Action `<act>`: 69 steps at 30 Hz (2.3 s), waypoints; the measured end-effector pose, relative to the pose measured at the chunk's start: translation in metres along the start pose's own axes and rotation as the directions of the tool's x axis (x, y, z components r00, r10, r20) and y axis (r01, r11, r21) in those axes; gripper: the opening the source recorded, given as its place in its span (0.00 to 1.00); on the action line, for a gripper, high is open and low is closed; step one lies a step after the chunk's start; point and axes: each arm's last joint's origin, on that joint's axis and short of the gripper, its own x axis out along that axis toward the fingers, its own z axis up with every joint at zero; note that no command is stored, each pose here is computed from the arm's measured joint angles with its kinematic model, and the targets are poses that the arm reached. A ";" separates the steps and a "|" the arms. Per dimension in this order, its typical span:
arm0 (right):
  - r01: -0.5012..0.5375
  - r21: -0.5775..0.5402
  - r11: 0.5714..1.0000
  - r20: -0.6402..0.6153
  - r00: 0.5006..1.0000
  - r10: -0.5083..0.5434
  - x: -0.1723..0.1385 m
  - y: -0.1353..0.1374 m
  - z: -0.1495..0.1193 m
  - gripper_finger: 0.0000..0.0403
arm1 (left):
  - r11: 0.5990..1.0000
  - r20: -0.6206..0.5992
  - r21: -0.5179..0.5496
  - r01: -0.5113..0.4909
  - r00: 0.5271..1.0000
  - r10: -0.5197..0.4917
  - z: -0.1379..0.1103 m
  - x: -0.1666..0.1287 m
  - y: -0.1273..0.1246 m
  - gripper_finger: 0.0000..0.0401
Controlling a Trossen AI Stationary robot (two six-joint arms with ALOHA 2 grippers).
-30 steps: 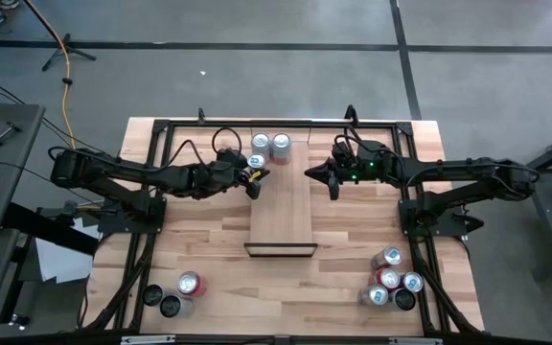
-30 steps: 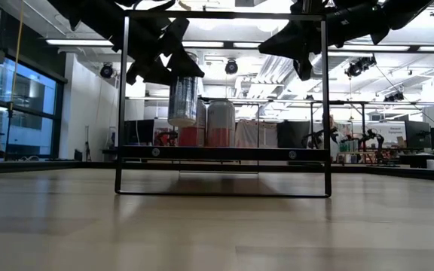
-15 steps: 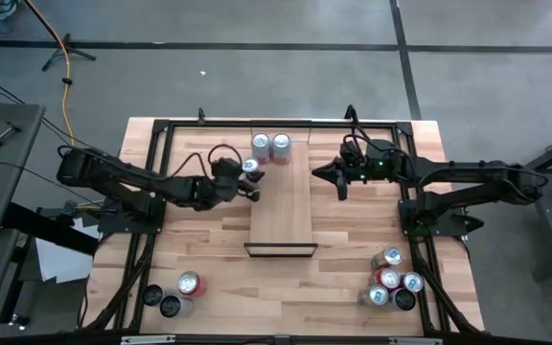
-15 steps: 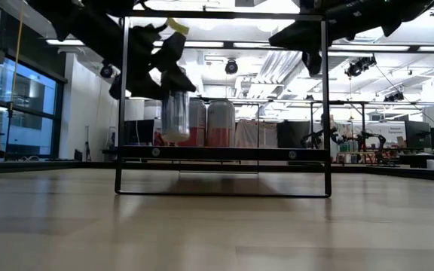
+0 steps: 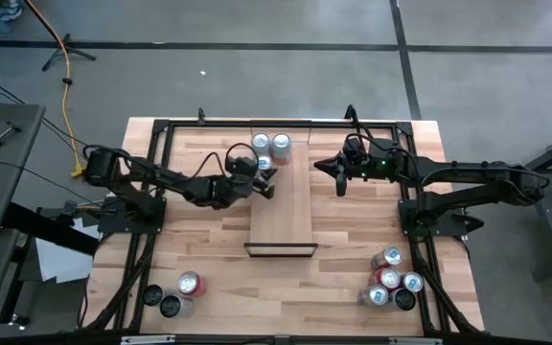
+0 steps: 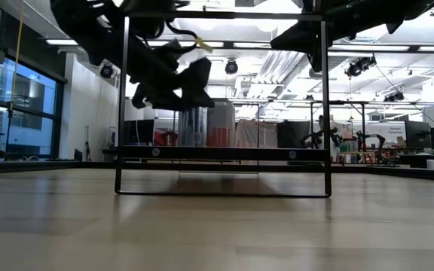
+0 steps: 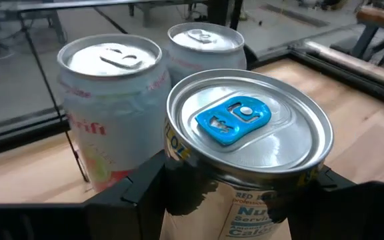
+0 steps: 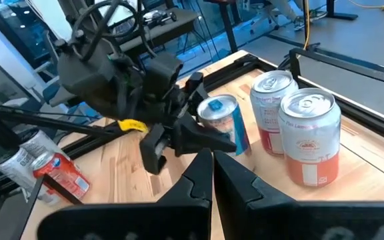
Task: Place canned beverage on shelf
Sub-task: Put the blue soda can on the shelf
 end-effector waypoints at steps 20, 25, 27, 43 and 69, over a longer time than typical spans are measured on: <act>0.012 -0.025 1.000 -0.010 1.000 -0.012 0.000 -0.001 -0.001 0.00 | 0.993 -0.011 0.117 0.031 0.999 -0.030 -0.001 0.000 -0.002 0.57; 0.012 -0.025 1.000 -0.010 1.000 -0.012 0.000 -0.001 -0.001 0.00 | 0.991 -0.011 0.127 0.031 0.999 -0.030 -0.001 0.000 -0.002 0.57; 0.011 -0.023 1.000 -0.010 1.000 -0.012 0.000 -0.001 -0.001 0.00 | 0.990 -0.011 0.134 0.031 0.999 -0.030 0.000 0.000 -0.002 0.59; 0.012 -0.022 1.000 -0.010 1.000 -0.012 0.000 -0.001 -0.001 0.00 | 0.983 0.036 0.179 0.046 0.998 -0.053 0.040 -0.025 0.012 0.88; 0.011 -0.023 1.000 -0.010 1.000 -0.012 0.000 -0.001 -0.001 0.00 | 0.964 0.124 0.225 0.144 0.977 -0.174 0.081 -0.061 0.025 1.00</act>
